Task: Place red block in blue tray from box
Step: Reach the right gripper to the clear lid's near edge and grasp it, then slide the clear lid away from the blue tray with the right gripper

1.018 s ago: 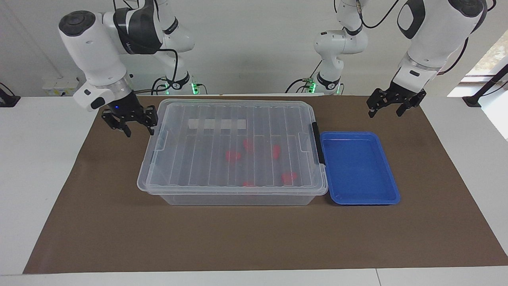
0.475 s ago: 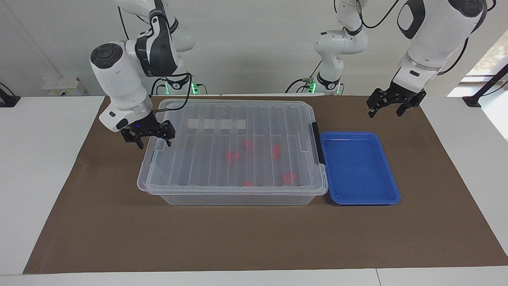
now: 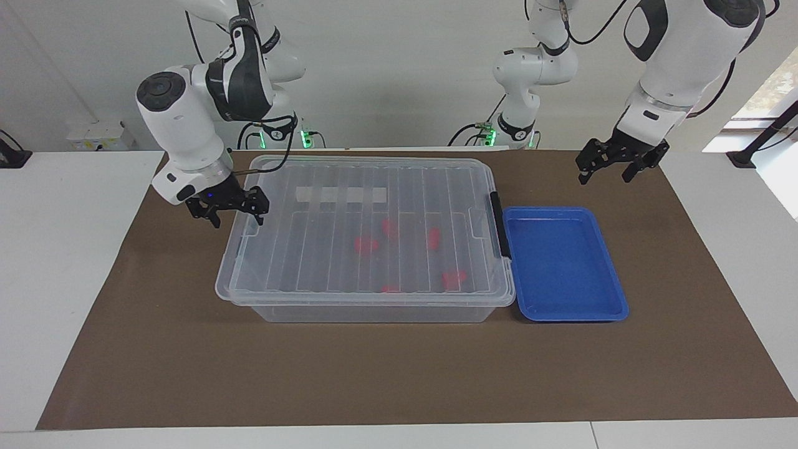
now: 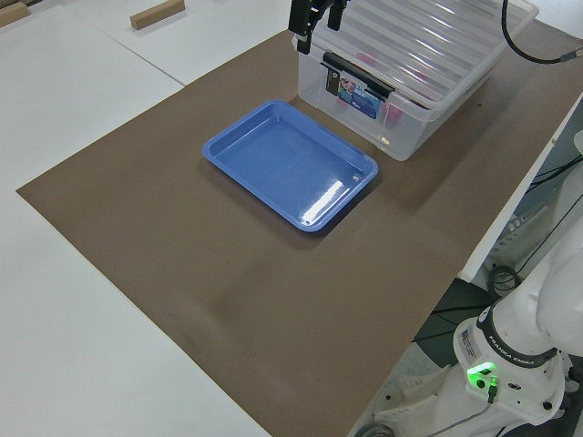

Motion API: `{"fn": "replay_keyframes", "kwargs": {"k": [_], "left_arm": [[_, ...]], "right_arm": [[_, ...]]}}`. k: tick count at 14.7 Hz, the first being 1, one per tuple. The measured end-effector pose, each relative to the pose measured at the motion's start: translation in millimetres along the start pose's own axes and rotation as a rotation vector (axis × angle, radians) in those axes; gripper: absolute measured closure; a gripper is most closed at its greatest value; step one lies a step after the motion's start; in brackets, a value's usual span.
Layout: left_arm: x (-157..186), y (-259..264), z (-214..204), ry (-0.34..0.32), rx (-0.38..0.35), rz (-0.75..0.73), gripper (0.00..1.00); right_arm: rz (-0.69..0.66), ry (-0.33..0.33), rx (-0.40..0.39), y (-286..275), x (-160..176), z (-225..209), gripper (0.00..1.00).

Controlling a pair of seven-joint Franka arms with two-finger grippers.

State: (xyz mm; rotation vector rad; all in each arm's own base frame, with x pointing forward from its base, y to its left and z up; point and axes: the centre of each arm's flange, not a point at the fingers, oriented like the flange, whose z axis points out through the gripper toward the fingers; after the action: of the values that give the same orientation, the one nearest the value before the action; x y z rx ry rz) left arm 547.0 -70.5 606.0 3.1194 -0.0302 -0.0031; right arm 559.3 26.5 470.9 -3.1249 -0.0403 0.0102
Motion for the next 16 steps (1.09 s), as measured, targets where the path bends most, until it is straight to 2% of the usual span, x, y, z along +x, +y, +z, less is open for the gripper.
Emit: {"fn": "replay_keyframes", "kwargs": {"k": [16], "left_arm": [[-1, -6, 5, -0.017, 0.002, -0.01, 0.0]], "right_arm": [[0.035, -0.014, 0.002, 56, -11, 9, 0.0]]}}
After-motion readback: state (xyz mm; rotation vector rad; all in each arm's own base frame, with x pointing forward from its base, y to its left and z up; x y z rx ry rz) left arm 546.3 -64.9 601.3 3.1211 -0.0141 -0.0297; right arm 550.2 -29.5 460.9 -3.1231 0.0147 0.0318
